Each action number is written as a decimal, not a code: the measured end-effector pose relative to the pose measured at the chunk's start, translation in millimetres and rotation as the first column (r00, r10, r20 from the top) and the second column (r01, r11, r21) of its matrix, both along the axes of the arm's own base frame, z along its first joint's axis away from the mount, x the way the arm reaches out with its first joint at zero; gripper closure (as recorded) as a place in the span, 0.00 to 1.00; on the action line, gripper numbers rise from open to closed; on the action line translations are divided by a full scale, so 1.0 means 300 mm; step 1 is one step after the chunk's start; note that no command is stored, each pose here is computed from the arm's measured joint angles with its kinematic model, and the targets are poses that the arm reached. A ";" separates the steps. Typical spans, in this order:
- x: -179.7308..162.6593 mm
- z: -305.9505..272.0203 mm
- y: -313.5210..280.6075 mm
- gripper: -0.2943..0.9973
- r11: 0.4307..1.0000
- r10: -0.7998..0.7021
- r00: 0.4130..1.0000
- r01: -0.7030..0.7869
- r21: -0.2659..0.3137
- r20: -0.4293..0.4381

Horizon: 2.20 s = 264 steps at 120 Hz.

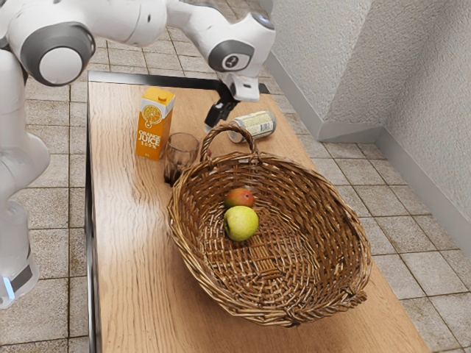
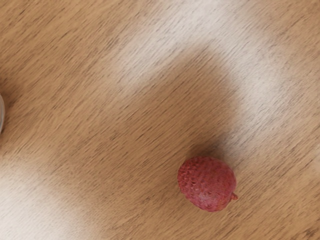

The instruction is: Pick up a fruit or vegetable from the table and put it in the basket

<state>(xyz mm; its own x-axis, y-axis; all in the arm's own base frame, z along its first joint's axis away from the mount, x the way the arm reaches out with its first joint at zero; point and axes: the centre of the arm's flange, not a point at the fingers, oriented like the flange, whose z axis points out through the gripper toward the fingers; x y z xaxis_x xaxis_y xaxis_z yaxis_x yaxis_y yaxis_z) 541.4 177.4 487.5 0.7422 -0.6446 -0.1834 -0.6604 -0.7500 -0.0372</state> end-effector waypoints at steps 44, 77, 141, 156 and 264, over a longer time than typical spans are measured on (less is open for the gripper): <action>0.005 -0.064 -0.091 0.23 0.999 -0.040 0.999 0.040 -0.010 -0.017; -0.013 -0.101 -0.063 0.23 1.000 -0.019 1.000 0.018 -0.013 -0.014; -0.050 -0.206 -0.049 0.23 1.000 0.011 1.000 -0.011 -0.025 -0.015; -0.035 -0.209 -0.049 0.23 1.000 0.027 1.000 -0.026 -0.007 0.017; -0.026 -0.250 -0.111 0.23 0.980 0.196 0.975 -0.192 -0.052 0.104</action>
<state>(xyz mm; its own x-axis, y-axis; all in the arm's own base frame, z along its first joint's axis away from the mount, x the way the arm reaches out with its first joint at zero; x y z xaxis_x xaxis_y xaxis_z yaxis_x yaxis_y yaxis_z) 533.5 143.9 412.4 0.8678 -0.4918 -0.0709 -0.4960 -0.8658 -0.0666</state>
